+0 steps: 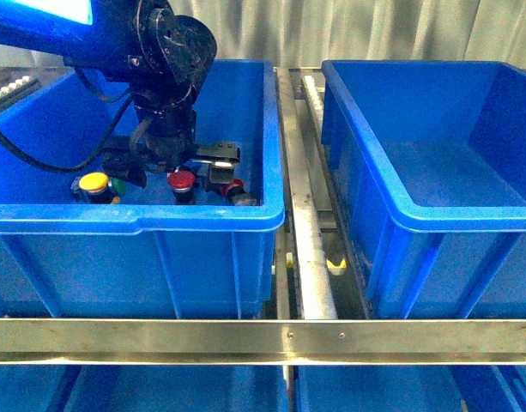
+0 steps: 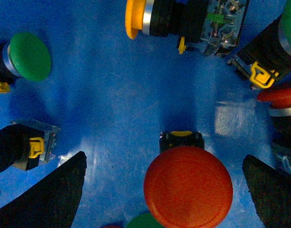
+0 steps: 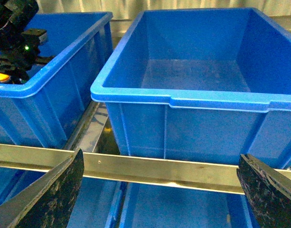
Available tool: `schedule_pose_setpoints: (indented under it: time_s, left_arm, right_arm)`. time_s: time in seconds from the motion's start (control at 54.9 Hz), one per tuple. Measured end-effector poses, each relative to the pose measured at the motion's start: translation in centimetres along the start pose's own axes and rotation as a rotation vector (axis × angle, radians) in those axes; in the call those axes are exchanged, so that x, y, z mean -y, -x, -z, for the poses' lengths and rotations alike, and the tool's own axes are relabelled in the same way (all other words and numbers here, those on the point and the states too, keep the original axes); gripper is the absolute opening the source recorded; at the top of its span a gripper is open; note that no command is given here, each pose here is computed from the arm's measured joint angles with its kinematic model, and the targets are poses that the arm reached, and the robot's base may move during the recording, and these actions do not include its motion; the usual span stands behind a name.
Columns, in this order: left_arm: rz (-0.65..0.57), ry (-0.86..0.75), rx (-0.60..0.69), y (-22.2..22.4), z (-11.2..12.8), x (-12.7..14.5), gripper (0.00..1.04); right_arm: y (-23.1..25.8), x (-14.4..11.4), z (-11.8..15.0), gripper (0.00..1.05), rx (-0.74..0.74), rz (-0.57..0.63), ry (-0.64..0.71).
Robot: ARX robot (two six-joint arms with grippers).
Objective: Pick red and yellow buttons and place in box
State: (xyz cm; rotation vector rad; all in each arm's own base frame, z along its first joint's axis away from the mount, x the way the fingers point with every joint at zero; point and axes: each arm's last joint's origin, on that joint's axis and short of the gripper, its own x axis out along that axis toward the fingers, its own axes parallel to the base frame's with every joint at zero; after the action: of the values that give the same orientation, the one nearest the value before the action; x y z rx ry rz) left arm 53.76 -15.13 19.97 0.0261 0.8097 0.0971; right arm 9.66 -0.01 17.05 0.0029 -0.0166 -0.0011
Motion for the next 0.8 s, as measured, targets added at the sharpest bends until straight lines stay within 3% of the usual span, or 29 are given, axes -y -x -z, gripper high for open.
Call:
schedule_pose_setpoints:
  time_s: [0.164, 0.565, 0.801]
  left_arm:
    - [-0.004, -0.009, -0.005, -0.5, 0.0, 0.7, 0.94]
    - [-0.038, -0.014, 0.005, -0.6, -0.1, 1.1, 0.36]
    - [0.002, 0.008, 0.036, 0.2, 0.1, 0.2, 0.34]
  right_arm:
    - [0.0, 0.0, 0.0, 0.98, 0.0, 0.0, 0.0]
    - [0.0, 0.0, 0.0, 0.98, 0.0, 0.0, 0.0]
    - [0.0, 0.0, 0.0, 0.98, 0.0, 0.0, 0.0]
